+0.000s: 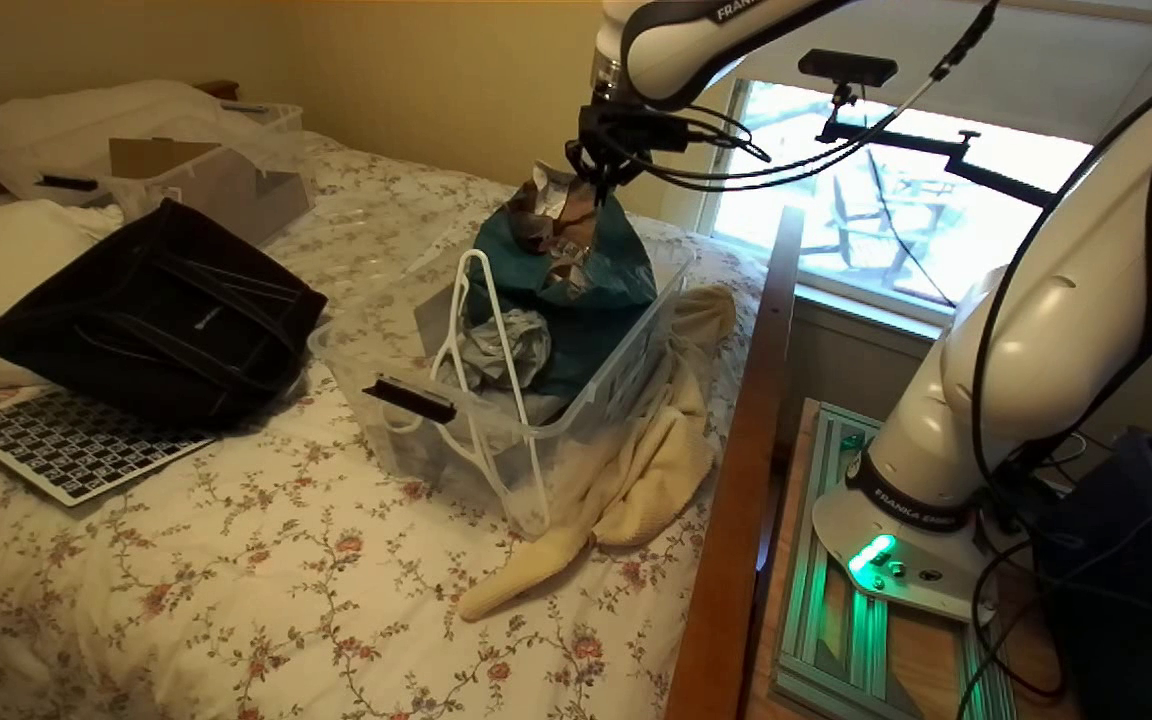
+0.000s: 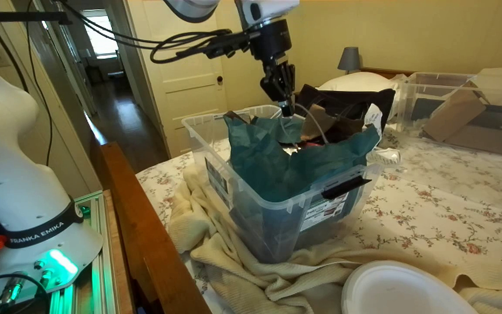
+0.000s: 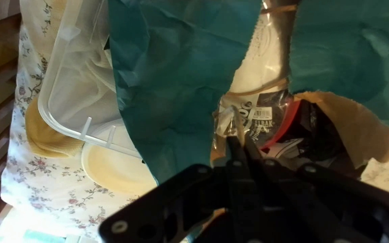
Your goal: Remove the bag from the storage container
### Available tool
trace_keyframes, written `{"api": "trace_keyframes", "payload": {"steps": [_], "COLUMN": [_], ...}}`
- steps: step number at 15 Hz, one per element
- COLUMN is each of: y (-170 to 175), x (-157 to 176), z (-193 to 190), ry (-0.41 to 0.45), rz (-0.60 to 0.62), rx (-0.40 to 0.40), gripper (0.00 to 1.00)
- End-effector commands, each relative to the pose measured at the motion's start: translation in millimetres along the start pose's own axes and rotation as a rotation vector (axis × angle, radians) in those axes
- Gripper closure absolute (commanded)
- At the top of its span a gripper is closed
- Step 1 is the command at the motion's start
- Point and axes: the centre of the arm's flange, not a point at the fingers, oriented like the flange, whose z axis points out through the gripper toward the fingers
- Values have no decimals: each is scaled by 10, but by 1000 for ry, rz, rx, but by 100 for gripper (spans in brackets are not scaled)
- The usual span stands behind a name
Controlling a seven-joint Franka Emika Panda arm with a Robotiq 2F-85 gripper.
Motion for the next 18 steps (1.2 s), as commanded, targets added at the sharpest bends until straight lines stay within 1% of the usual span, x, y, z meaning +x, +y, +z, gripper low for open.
{"api": "trace_keyframes", "payload": {"steps": [1,2,3,4,8,13,15,18], "y": [35,31,30,27,-3,-60,-87,-133], "x": [44,56,68,84,142,225,251,255], "z": [-132,-121,-107,-88,-66,-20,24,103], "ry": [10,9,8,5,12,11,10,-3], "rz": [-6,-9,-11,-16,-42,-99,-124,-161], "rx": [30,25,18,10,-33,-167,-222,-285], "gripper": [95,70,70,65,38,3,0,0]}}
